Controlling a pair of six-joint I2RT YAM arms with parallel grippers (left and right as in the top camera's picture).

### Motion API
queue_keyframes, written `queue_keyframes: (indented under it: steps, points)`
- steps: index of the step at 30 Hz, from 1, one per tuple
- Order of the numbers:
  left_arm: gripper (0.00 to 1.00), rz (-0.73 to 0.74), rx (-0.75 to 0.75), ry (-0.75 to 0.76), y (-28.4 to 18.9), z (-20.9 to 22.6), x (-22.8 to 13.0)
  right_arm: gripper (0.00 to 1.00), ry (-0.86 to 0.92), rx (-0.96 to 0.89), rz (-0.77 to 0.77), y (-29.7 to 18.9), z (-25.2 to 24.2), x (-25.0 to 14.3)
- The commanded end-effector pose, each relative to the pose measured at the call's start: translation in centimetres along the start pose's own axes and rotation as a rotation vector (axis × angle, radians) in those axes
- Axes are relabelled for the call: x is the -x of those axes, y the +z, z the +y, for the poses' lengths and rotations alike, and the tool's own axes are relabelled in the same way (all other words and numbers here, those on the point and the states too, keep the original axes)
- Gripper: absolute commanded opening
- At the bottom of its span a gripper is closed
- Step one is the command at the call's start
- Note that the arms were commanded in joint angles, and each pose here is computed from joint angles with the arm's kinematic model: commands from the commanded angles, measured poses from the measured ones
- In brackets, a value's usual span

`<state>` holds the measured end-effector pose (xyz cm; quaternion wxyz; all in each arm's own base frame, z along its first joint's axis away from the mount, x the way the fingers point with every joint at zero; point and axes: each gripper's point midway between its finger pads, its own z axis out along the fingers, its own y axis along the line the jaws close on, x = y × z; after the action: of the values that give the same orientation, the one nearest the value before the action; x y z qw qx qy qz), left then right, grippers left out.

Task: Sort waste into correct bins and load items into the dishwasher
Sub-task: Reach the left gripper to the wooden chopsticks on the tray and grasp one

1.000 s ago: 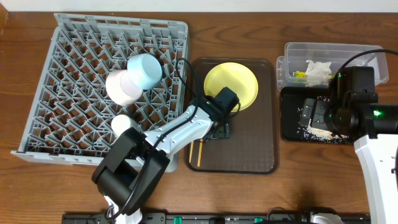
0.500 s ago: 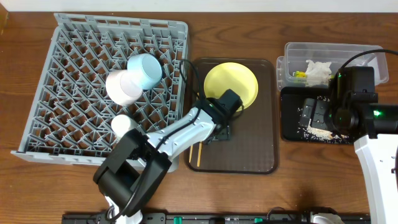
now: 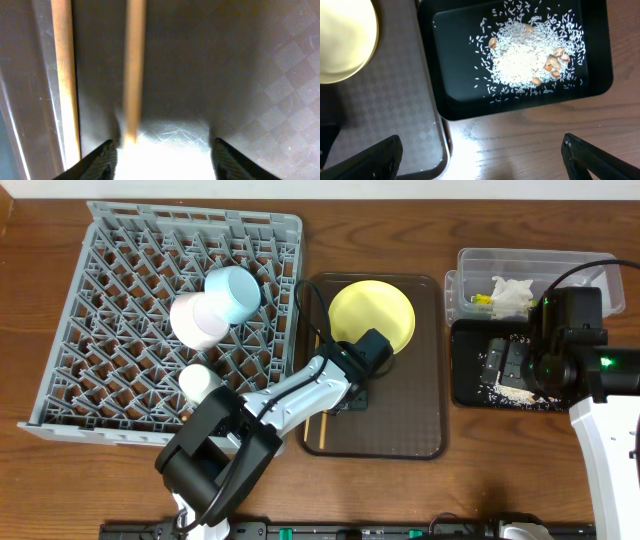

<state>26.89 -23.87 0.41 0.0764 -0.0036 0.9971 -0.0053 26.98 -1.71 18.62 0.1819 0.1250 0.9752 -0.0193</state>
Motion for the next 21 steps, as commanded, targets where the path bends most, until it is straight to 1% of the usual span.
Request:
queue_keyframes:
  steps: [1,8,13,14,17,19,21]
  points:
    - [0.59,0.004,0.034,-0.009,0.7,0.8,-0.2,0.99,0.010,0.004,-0.012,-0.5,-0.2,0.2]
    - [0.61,0.022,0.045,-0.008,2.0,0.7,-0.4,0.99,0.010,0.004,-0.010,-0.5,-0.2,0.2]
    - [0.60,0.034,0.049,-0.006,2.3,0.8,-0.7,0.99,0.010,0.004,-0.010,-0.5,-0.2,0.2]
    - [0.56,0.042,0.041,-0.006,2.2,0.7,-0.8,0.99,0.010,0.004,-0.010,-0.5,-0.2,0.2]
    - [0.42,0.057,0.037,0.002,2.2,0.7,-1.1,0.99,0.010,0.003,-0.010,-0.5,-0.2,0.2]
    - [0.35,0.062,0.042,0.005,2.2,0.8,-1.2,0.99,0.010,0.004,-0.010,-0.5,-0.2,0.2]
    - [0.25,0.062,0.040,0.040,2.1,0.8,-1.2,0.99,0.010,0.003,-0.011,-0.5,-0.2,0.2]
